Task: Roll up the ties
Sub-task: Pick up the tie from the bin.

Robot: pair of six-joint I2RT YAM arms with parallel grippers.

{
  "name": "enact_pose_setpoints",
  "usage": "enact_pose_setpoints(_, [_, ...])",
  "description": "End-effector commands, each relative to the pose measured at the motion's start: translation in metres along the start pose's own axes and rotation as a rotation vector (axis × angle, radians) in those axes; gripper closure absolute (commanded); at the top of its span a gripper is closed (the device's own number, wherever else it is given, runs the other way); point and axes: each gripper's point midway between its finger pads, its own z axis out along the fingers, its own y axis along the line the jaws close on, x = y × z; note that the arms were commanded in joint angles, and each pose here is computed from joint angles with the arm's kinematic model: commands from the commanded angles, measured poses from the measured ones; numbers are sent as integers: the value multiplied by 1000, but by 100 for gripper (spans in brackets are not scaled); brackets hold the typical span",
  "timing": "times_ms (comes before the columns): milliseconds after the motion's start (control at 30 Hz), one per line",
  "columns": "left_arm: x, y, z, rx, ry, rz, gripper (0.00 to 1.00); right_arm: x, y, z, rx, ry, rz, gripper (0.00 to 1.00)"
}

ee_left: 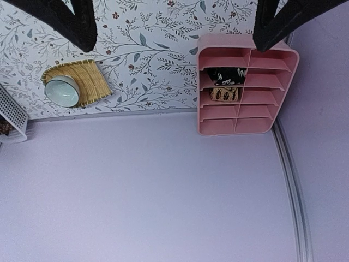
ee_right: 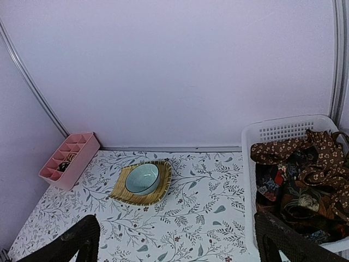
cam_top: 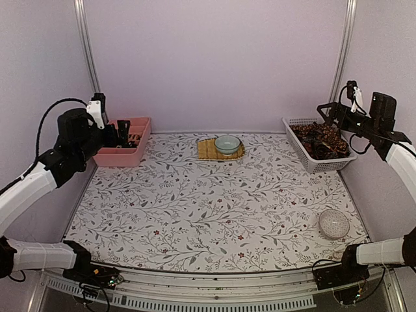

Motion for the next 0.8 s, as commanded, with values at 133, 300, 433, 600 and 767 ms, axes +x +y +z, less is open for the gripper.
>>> enact_pose_setpoints(133, [39,-16,-1,113,70,72,0,28,-8,11,-12,91,-40,0])
enact_pose_setpoints(300, [54,-13,-1,124,83,75,0,58,-33,27,39,149,-152,0])
enact_pose_setpoints(433, [55,-9,0,125,89,69,0,66,-46,33,79,171,-177,0])
enact_pose_setpoints(600, [59,-10,4,163,104,31,0,73,-66,40,162,203,-177,0])
enact_pose_setpoints(767, [59,-6,6,153,107,21,0,81,-96,55,278,276,-137,0])
